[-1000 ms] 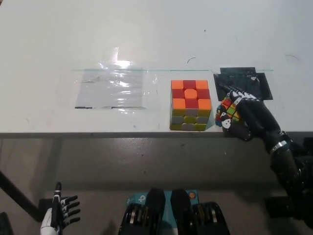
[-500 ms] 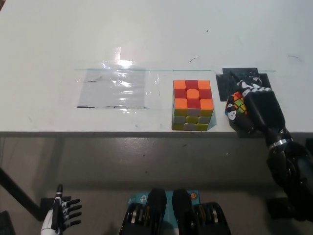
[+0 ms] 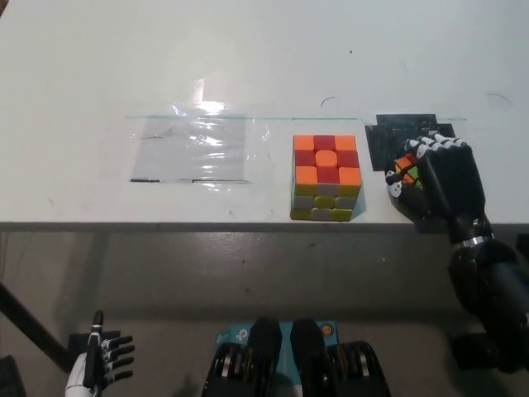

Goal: The robot uses its right hand to pick up the small cube kept on the middle on the desk and place it on the bigger cube kept next to it

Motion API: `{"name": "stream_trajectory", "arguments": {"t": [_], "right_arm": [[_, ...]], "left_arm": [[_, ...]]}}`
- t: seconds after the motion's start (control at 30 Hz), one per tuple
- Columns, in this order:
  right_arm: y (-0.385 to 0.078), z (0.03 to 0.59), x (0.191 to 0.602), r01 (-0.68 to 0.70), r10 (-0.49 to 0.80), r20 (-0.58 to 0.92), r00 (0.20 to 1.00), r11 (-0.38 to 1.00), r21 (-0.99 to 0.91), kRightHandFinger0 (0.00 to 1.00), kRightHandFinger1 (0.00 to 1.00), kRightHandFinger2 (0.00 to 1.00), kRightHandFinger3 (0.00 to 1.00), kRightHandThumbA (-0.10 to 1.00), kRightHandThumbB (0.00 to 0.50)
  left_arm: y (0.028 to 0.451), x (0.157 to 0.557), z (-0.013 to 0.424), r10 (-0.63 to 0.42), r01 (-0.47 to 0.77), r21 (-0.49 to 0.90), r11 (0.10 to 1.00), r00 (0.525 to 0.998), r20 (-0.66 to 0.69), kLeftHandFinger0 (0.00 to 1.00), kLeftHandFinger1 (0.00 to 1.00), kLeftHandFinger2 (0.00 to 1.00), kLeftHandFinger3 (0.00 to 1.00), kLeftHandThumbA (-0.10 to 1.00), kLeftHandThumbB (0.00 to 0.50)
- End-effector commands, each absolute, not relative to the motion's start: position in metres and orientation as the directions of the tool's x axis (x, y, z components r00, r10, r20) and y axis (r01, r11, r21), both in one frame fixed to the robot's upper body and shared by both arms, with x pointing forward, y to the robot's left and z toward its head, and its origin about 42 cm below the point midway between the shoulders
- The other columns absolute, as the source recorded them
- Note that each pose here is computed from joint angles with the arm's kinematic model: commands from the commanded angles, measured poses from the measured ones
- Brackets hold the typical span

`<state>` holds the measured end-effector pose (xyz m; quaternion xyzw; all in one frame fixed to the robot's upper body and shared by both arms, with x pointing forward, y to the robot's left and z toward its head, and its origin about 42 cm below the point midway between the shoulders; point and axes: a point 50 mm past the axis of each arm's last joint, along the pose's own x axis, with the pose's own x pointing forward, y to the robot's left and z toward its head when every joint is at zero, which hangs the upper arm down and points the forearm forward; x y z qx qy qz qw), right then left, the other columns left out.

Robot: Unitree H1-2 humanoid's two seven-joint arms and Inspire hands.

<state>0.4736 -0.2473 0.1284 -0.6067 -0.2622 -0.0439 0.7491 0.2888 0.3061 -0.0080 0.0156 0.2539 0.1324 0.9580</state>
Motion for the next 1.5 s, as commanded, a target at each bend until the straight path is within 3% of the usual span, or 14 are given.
{"name": "stream_trajectory", "arguments": {"t": [0.0, 0.2, 0.4, 0.7, 0.83, 0.9, 0.93, 1.0, 1.03, 1.13, 1.2, 1.33, 1.37, 1.47], "right_arm": [[-0.253, 0.112, 0.464, 0.4, 0.271, 0.451, 0.851, 0.223, -0.889, 0.0, 0.0, 0.08, 0.06, 0.52, 0.0], [-0.254, 0.115, 0.466, 0.44, 0.259, 0.503, 0.824, 0.264, -0.858, 0.0, 0.0, 0.29, 0.37, 0.21, 0.0], [-0.251, 0.116, 0.465, 0.463, 0.258, 0.536, 0.804, 0.296, -0.836, 0.0, 0.0, 0.31, 0.4, 0.16, 0.0], [-0.248, 0.12, 0.468, 0.477, 0.249, 0.553, 0.795, 0.305, -0.824, 0.0, 0.0, 0.35, 0.45, 0.24, 0.0], [-0.248, 0.123, 0.471, 0.463, 0.236, 0.541, 0.807, 0.314, -0.829, 0.0, 0.01, 0.37, 0.51, 0.49, 0.0], [-0.248, 0.124, 0.472, 0.46, 0.24, 0.54, 0.806, 0.32, -0.828, 0.0, 0.0, 0.36, 0.58, 0.56, 0.0], [-0.247, 0.126, 0.473, 0.445, 0.239, 0.53, 0.814, 0.329, -0.833, 0.0, 0.0, 0.32, 0.84, 0.63, 0.0], [-0.246, 0.129, 0.475, 0.447, 0.256, 0.538, 0.803, 0.339, -0.828, 0.0, 0.0, 0.24, 0.97, 0.1, 0.0], [-0.245, 0.13, 0.476, 0.448, 0.258, 0.538, 0.802, 0.336, -0.829, 0.0, 0.0, 0.2, 0.92, -0.09, 0.0], [-0.243, 0.137, 0.481, 0.446, 0.299, 0.533, 0.792, 0.312, -0.839, 0.0, 0.0, 0.19, 0.98, -0.1, 0.0], [-0.239, 0.141, 0.484, 0.454, 0.313, 0.531, 0.788, 0.288, -0.843, 0.0, 0.0, 0.23, 0.39, -0.1, 0.0], [-0.236, 0.142, 0.485, 0.448, 0.318, 0.538, 0.781, 0.315, -0.837, 0.0, 0.0, 0.51, 0.59, -0.1, 0.018], [-0.236, 0.142, 0.485, 0.447, 0.319, 0.537, 0.781, 0.315, -0.837, 0.0, 0.01, 0.53, 0.73, -0.1, 0.079], [-0.235, 0.144, 0.484, 0.442, 0.329, 0.546, 0.77, 0.342, -0.829, 0.0, 0.0, 0.43, 0.7, -0.1, 0.236]], "left_arm": [[0.314, 0.3, 0.006, 0.27, -0.245, 0.113, 0.963, 0.873, -0.407, 0.72, 0.7, 0.65, 0.59, 1.0, 0.135], [0.313, 0.303, 0.007, 0.269, -0.25, 0.1, 0.963, 0.877, -0.399, 0.67, 0.68, 0.63, 0.59, 1.0, 0.151], [0.312, 0.301, 0.006, 0.266, -0.243, 0.11, 0.964, 0.88, -0.393, 0.68, 0.69, 0.65, 0.59, 1.0, 0.18], [0.312, 0.302, 0.005, 0.274, -0.247, 0.119, 0.962, 0.875, -0.398, 0.67, 0.67, 0.63, 0.57, 1.0, 0.169], [0.312, 0.301, 0.005, 0.267, -0.242, 0.115, 0.964, 0.88, -0.392, 0.68, 0.68, 0.64, 0.55, 1.0, 0.16], [0.311, 0.301, 0.004, 0.27, -0.245, 0.115, 0.963, 0.878, -0.396, 0.68, 0.68, 0.64, 0.55, 1.0, 0.171], [0.311, 0.3, 0.004, 0.267, -0.243, 0.11, 0.964, 0.879, -0.396, 0.67, 0.67, 0.63, 0.56, 1.0, 0.182], [0.311, 0.3, 0.004, 0.266, -0.239, 0.117, 0.964, 0.88, -0.394, 0.66, 0.67, 0.64, 0.57, 1.0, 0.178], [0.312, 0.3, 0.004, 0.266, -0.239, 0.119, 0.964, 0.88, -0.393, 0.66, 0.67, 0.64, 0.57, 1.0, 0.178], [0.311, 0.302, 0.006, 0.265, -0.237, 0.121, 0.964, 0.882, -0.389, 0.65, 0.66, 0.65, 0.58, 1.0, 0.179], [0.312, 0.302, 0.004, 0.268, -0.242, 0.117, 0.963, 0.88, -0.393, 0.65, 0.67, 0.65, 0.58, 1.0, 0.182], [0.31, 0.301, 0.006, 0.268, -0.242, 0.115, 0.963, 0.881, -0.389, 0.65, 0.66, 0.63, 0.57, 1.0, 0.156], [0.31, 0.301, 0.006, 0.268, -0.243, 0.114, 0.963, 0.881, -0.389, 0.65, 0.66, 0.63, 0.57, 1.0, 0.155], [0.31, 0.302, 0.006, 0.274, -0.25, 0.112, 0.962, 0.878, -0.392, 0.63, 0.65, 0.64, 0.59, 1.0, 0.163]]}}
